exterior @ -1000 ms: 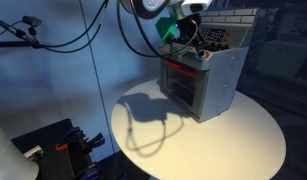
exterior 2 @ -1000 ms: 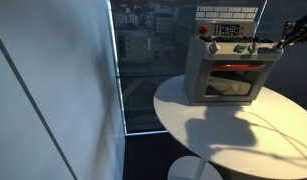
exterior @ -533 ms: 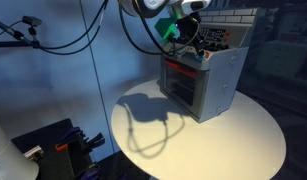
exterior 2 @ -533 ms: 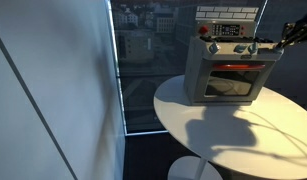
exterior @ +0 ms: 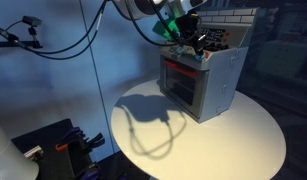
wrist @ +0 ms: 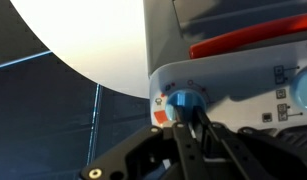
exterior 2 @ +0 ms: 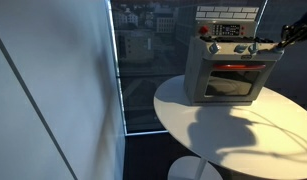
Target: Twist the knob on the stove
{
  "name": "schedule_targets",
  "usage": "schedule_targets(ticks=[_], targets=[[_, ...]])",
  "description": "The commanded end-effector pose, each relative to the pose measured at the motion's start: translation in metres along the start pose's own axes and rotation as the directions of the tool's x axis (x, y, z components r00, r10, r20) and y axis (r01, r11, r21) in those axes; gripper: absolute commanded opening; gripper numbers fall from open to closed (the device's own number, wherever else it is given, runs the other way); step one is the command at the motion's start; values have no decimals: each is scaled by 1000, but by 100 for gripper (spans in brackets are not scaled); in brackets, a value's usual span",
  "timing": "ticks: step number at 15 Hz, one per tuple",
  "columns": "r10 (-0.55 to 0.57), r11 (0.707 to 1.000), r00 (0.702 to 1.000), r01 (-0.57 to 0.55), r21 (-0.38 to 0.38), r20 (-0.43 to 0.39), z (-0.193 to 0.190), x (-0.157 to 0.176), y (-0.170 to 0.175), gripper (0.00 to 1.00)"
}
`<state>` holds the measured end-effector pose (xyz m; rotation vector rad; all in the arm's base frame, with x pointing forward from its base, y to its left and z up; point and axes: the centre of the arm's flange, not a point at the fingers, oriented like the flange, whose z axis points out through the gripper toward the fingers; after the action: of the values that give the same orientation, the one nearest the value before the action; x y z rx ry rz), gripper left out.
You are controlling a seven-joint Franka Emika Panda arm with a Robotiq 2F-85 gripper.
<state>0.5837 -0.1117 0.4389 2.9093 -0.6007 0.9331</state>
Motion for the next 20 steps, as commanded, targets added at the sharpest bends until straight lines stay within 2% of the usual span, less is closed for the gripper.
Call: schedule_targets(ticks=[1,12,20], targets=[[-67,996,998,68,-52,18,-18,2,8,6],[-237,963,971,240,-126,39,-19,-2,4,6],[-298,942,953,302,-149,52,-19,-3,3,6]])
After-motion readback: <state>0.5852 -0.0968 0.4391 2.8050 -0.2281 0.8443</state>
